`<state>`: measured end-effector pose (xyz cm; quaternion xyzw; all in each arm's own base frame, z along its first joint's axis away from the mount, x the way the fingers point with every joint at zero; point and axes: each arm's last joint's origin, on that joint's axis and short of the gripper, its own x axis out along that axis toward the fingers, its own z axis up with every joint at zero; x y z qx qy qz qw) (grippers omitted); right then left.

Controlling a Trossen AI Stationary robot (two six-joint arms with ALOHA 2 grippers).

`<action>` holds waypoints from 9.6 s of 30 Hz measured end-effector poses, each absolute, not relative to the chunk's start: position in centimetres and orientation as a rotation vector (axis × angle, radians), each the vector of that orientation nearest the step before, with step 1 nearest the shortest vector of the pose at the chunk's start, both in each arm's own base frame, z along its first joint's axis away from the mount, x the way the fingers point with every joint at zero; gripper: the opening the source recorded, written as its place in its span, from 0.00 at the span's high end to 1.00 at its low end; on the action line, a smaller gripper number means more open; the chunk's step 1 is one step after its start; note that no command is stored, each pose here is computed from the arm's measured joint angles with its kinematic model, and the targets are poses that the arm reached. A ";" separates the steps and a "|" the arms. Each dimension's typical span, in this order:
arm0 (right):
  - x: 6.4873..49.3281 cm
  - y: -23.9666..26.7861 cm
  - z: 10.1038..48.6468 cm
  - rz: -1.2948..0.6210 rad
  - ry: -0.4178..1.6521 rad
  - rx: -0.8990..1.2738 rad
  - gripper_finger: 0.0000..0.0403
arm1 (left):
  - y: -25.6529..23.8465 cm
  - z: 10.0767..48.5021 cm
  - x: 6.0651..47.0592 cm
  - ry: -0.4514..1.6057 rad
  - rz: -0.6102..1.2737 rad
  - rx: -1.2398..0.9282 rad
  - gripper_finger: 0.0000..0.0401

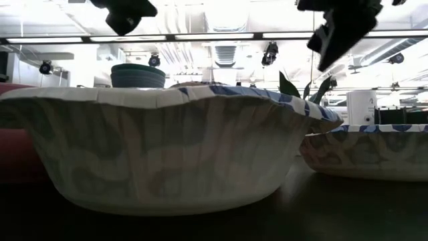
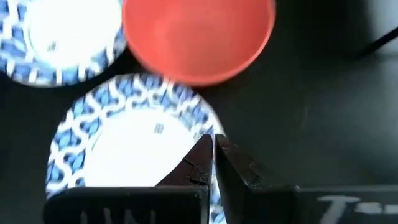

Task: Place and stack bowls onto a shelf
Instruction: Stack the middle white patterned bowl on top of the other white patterned bowl on the shelf, then stack the orange bowl on top of the green bowl on the shelf

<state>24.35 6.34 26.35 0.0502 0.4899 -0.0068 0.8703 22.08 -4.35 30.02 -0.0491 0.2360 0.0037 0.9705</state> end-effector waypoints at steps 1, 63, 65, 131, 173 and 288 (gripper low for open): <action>24.5 6.5 26.1 -0.012 1.042 0.109 0.98 | -4.4 29.9 22.2 0.484 0.006 -0.088 1.00; 26.7 5.0 27.4 -0.002 1.275 0.336 0.98 | -3.5 31.3 21.9 0.423 0.254 0.067 1.00; 26.8 4.4 29.5 -0.023 1.203 0.391 0.98 | -3.4 32.0 21.7 0.398 0.291 0.075 1.00; 34.8 -21.4 39.1 -0.574 0.692 0.415 0.67 | -2.3 35.3 16.8 0.274 0.298 0.088 1.00; 24.9 2.4 29.2 0.108 0.326 0.052 0.84 | -6.9 24.8 28.6 0.639 -0.024 0.042 0.74; 24.3 2.4 27.6 0.105 0.323 0.074 0.84 | 11.0 42.6 19.0 1.090 0.418 0.097 1.00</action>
